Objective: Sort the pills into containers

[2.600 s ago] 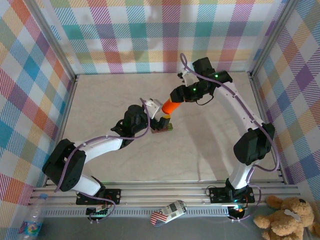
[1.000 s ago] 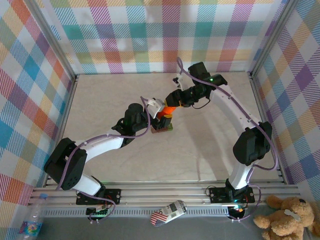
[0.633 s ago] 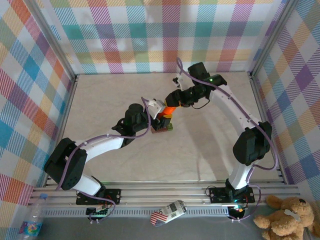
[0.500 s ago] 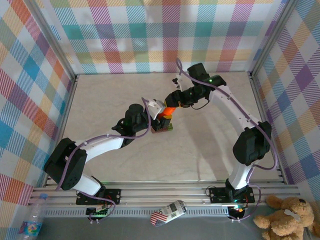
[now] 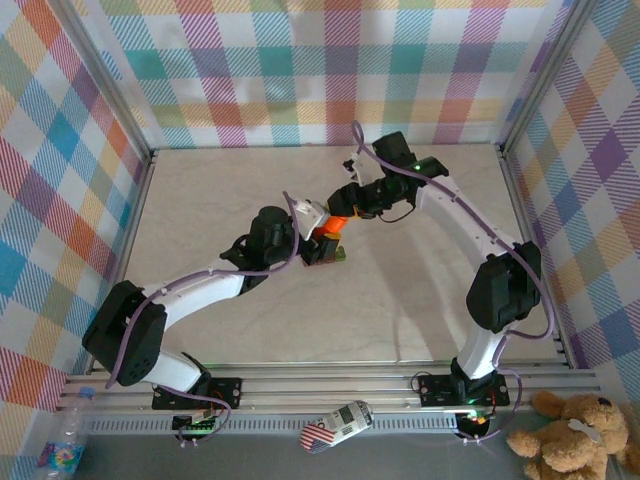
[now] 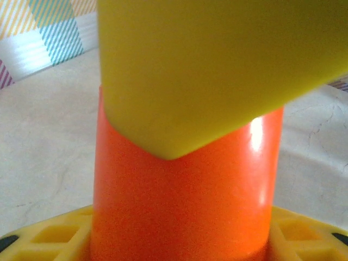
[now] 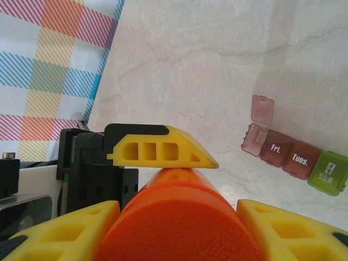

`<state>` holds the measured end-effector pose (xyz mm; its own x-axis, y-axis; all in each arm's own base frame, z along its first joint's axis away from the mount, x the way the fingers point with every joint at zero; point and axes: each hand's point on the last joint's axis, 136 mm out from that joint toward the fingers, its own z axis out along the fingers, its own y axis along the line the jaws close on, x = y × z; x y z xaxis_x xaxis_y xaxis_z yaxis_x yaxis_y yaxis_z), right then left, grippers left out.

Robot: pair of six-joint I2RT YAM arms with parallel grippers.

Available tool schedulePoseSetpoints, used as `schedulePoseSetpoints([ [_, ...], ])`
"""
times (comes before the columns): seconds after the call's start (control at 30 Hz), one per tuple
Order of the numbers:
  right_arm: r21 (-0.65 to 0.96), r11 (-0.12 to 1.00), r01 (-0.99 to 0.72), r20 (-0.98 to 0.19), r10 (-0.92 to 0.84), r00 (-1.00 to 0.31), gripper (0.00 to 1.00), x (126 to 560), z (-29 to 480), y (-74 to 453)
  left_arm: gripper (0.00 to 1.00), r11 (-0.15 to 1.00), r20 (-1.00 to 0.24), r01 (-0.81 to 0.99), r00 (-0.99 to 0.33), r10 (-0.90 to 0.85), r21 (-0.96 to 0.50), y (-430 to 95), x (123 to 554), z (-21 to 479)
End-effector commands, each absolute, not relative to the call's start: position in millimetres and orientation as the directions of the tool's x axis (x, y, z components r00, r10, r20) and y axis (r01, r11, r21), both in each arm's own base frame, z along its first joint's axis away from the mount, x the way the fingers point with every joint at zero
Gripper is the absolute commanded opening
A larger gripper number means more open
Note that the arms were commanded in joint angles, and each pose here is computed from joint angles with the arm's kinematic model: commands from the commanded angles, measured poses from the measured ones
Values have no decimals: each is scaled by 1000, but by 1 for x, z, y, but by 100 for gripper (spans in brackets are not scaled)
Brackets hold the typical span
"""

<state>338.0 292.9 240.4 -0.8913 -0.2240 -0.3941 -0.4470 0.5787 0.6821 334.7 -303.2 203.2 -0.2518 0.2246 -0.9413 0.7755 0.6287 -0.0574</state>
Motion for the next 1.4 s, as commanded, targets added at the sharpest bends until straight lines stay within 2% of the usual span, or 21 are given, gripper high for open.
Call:
schedulePoseSetpoints([
  [0.0, 662, 611, -434, -406, -195, -893, 42, 336, 248, 281, 0, 709, -958, 698, -258, 124, -97, -288, 354, 245],
  [0.1, 660, 617, -428, -413, -178, -893, 49, 337, 252, 279, 0, 725, -957, 685, -254, 137, -78, -283, 354, 245],
  [0.23, 669, 625, -403, -422, -127, -897, 65, 342, 260, 272, 0, 717, -957, 695, -241, 163, -53, -281, 349, 245],
  [0.43, 714, 619, -328, -455, 53, -889, 73, 355, 284, 243, 0, 700, -947, 713, -259, 192, -53, -283, 346, 245],
  [0.57, 744, 609, -275, -457, 162, -874, 75, 358, 290, 226, 0, 680, -937, 730, -279, 208, -67, -288, 344, 242],
  [0.73, 778, 573, -258, -434, 193, -880, 75, 355, 288, 228, 0, 658, -940, 749, -271, 206, -72, -291, 340, 243],
  [1.0, 819, 506, -271, -403, 173, -899, 75, 352, 290, 251, 0, 606, -925, 790, -293, 241, -93, -302, 336, 237],
  [1.37, 814, 508, -282, -393, 123, -911, 73, 348, 277, 276, 0, 590, -918, 799, -313, 245, -115, -307, 337, 234],
])
